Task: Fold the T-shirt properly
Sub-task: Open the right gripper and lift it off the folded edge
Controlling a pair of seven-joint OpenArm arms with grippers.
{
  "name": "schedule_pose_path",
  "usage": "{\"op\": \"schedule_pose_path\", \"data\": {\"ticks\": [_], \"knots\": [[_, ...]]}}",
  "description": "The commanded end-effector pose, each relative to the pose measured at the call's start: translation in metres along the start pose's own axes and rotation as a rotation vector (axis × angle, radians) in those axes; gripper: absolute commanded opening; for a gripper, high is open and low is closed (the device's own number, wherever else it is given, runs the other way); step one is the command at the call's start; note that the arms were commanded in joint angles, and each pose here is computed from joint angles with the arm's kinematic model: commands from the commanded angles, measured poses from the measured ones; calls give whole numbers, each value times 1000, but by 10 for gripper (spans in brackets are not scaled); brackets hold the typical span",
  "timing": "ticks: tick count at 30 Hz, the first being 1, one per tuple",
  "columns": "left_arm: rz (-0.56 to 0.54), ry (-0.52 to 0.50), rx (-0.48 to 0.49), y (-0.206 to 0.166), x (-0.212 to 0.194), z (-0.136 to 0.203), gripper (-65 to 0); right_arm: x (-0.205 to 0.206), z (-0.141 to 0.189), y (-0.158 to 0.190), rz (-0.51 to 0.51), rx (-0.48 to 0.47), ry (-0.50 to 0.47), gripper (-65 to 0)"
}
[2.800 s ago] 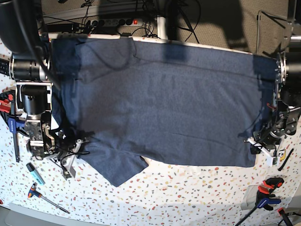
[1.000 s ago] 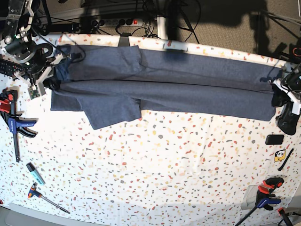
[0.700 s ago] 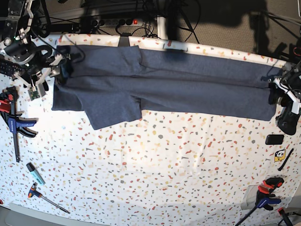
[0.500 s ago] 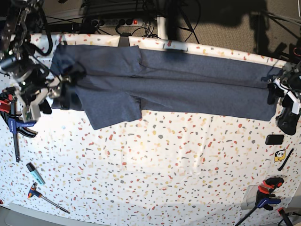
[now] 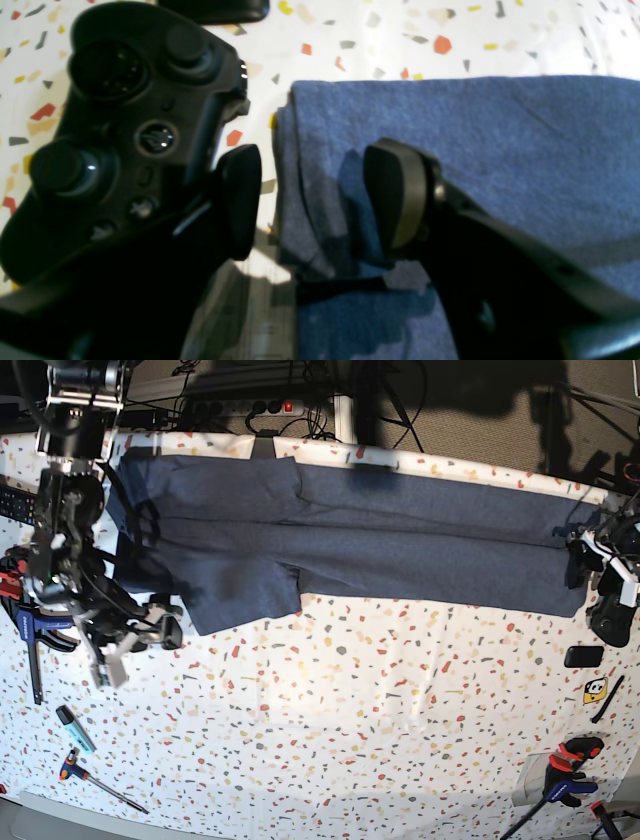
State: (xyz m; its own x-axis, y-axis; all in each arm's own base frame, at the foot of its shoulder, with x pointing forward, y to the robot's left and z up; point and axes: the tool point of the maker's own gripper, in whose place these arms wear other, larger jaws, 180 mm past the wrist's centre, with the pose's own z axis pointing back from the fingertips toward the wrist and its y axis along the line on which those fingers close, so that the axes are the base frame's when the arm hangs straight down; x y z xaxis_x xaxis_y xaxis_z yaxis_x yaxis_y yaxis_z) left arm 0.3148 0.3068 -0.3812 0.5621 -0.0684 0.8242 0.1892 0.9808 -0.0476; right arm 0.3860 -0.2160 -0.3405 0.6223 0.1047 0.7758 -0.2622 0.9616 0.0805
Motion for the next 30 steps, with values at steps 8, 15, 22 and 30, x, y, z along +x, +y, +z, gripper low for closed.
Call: {"op": "schedule_pose_path", "data": {"ticks": [8,15,22,30], "knots": [[-21,-59,7,7,23,3,-298,19,-48,24,12,43,39,-295],[-22,-59,7,7,23,3,-298,0,-70,28,27,14,144,-295],[-22,-60,7,7,23,3,-298,-11,-70,31,18,24,201,-395],[-22,-59,7,7,23,3,-298,1,-66,30,61,10,175,-650]]}}
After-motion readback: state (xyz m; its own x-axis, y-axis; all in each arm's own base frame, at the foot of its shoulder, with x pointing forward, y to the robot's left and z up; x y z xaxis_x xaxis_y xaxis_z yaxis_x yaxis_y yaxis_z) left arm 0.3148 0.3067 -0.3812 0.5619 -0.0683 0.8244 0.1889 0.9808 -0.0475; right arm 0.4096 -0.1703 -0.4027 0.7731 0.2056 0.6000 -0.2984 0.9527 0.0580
